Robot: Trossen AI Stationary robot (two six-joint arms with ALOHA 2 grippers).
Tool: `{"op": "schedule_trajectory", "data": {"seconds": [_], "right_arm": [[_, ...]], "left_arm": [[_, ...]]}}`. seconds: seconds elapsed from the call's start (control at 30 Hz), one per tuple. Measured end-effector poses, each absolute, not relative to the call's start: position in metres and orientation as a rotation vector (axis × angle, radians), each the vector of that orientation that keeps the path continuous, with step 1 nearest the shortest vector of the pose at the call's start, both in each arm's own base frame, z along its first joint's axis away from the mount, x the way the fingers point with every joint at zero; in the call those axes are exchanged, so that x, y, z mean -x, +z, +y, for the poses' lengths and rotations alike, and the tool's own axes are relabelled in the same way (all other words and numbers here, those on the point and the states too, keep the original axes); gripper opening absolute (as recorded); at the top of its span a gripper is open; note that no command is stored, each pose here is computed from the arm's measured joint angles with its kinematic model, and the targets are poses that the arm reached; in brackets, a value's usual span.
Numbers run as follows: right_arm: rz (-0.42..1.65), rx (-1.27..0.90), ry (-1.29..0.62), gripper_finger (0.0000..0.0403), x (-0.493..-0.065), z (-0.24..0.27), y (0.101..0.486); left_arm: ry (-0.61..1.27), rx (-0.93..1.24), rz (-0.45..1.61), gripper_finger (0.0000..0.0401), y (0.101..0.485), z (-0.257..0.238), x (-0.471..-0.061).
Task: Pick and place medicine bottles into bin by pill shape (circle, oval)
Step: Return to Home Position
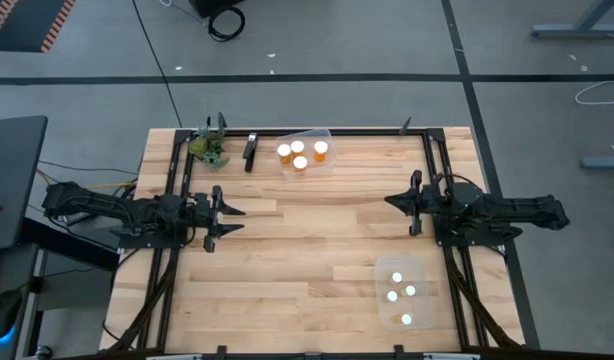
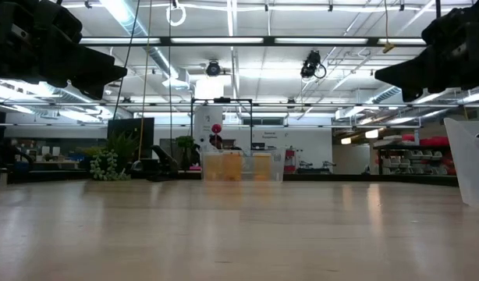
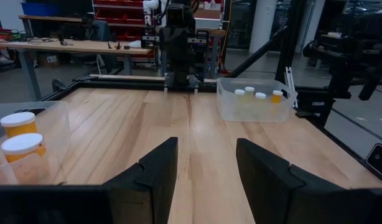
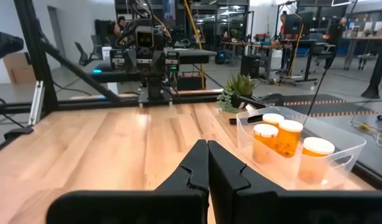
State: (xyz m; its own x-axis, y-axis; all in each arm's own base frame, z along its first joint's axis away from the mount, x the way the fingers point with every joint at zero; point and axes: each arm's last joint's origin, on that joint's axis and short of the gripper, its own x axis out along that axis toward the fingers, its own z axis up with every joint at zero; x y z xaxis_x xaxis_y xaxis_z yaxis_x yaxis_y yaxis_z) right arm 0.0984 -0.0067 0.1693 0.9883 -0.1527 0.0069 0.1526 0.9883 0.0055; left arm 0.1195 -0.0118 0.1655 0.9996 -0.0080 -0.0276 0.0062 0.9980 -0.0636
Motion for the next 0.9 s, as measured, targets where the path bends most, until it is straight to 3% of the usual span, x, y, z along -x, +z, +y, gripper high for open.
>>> {"op": "schedule_trajectory", "data": {"seconds": [0.9], "right_arm": [[-0.011, -0.026, -0.154, 0.0008, -0.0983, -0.0067, 0.1696]], "left_arm": [[-0.007, 0.063, 0.028, 0.0172, 0.1655, -0.0118, -0.1195]]}}
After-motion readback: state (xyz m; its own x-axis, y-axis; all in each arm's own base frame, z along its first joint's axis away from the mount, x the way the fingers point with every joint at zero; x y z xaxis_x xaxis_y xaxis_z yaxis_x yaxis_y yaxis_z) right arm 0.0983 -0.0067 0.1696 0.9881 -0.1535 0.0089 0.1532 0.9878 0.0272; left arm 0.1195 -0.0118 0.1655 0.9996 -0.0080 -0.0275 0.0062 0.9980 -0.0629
